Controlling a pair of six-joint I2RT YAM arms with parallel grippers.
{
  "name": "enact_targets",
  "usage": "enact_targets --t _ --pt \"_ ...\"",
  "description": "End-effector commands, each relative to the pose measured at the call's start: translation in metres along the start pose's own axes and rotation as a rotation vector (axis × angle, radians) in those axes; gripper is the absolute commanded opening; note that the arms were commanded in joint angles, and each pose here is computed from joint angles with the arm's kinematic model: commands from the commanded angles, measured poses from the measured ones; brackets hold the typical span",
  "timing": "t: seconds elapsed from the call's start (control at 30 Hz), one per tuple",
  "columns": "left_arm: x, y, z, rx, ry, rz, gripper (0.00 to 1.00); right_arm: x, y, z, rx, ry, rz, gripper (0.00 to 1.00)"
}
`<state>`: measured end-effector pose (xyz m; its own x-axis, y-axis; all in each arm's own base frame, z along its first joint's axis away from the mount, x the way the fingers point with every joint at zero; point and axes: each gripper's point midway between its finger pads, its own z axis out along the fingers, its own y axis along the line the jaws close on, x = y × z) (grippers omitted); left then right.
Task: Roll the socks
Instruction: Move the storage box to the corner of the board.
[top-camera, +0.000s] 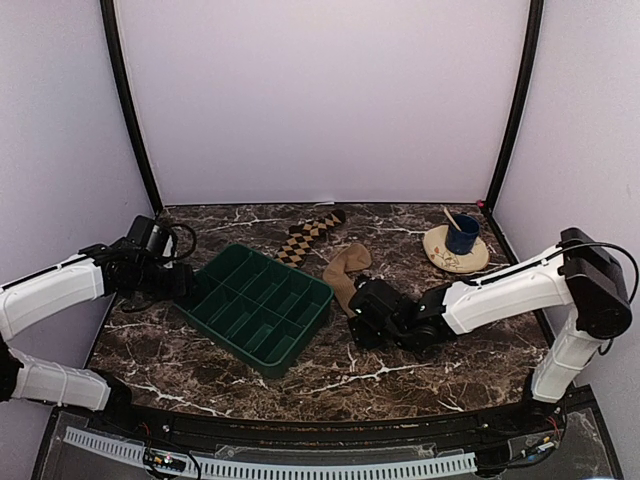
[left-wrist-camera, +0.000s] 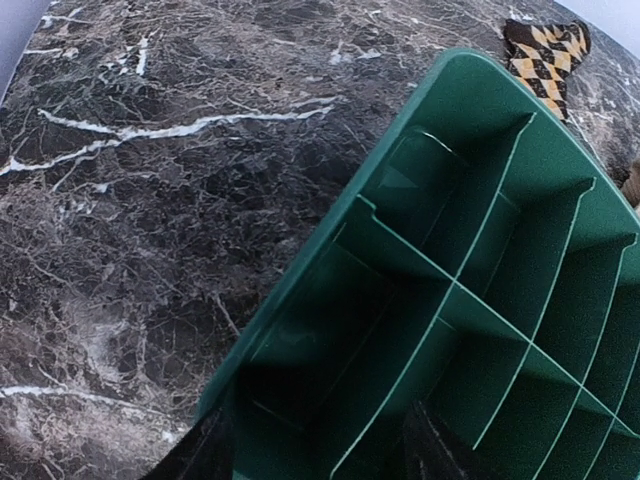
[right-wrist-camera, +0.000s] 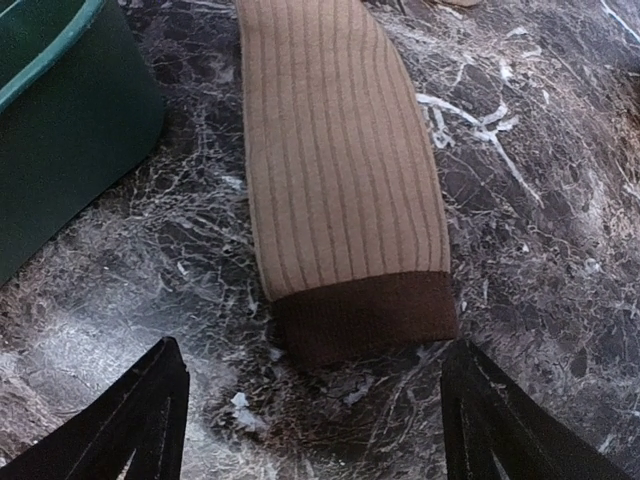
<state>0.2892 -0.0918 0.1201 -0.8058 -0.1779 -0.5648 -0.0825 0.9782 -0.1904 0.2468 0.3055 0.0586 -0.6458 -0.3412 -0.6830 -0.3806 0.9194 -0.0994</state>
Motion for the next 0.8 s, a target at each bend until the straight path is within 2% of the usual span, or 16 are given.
enact_targets --t 0.0,0.37,0.43,0.53,0.77 --pt "0.0 0.018 0.002 -0.105 -0.012 0.004 0.61 -0.013 0.021 -0.001 -0.067 -0.024 -0.007 0.8" --pt "-0.003 0.033 0.03 -0.238 0.018 0.043 0.6 -0.011 0.028 0.0 -0.103 -0.019 -0.018 0.81" --pt "-0.005 0.033 0.034 -0.241 0.008 0.04 0.49 -0.011 0.029 0.0 -0.105 -0.019 -0.024 0.81" --pt "-0.008 0.035 0.037 -0.259 -0.001 0.036 0.12 -0.012 0.029 0.001 -0.101 -0.019 -0.034 0.81" --pt "-0.005 0.049 0.034 -0.324 0.01 0.028 0.0 -0.009 0.023 0.002 -0.075 -0.012 -0.048 0.81"
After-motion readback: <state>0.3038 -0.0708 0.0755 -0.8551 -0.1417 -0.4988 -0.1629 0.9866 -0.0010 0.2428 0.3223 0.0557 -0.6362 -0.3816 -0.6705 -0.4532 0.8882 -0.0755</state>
